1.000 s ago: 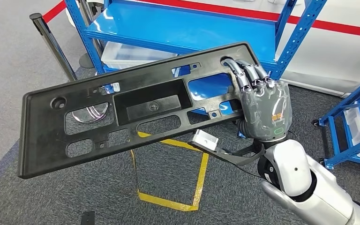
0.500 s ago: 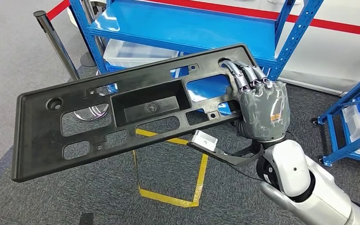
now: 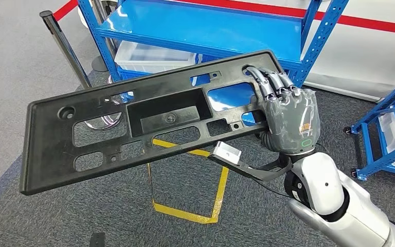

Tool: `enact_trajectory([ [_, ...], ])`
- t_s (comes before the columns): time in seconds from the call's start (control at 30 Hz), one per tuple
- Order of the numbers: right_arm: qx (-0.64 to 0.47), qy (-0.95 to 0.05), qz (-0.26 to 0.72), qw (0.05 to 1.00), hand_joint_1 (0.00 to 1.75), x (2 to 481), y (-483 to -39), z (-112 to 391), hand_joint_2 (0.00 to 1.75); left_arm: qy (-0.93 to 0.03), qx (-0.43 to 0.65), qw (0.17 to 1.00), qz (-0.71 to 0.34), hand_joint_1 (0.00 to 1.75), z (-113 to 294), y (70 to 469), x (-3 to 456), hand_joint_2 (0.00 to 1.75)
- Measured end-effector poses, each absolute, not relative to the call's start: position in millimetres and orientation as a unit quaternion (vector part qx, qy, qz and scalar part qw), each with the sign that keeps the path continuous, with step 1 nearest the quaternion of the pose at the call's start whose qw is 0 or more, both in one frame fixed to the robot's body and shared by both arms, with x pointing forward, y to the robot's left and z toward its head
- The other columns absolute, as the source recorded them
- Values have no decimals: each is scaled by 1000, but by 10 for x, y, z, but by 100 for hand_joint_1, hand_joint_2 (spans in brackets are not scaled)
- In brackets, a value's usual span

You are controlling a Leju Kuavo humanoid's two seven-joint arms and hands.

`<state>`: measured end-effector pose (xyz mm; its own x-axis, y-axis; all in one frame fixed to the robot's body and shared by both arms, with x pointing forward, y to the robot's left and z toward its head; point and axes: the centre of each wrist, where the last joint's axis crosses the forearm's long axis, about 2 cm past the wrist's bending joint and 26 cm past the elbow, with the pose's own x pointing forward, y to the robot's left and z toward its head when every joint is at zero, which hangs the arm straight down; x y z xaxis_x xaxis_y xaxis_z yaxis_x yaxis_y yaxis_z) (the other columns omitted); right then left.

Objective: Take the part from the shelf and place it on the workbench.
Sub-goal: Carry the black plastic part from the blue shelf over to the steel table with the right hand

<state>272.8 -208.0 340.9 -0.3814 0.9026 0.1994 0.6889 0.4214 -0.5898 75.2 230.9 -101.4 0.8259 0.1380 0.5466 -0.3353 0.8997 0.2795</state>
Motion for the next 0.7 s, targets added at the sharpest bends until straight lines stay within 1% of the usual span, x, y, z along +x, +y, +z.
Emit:
enact_trajectory([
  [0.7,-497,-806,203,248,175,2720,-2086,3399,175,-266,188,936,135,0,-1015,2319,748,175],
])
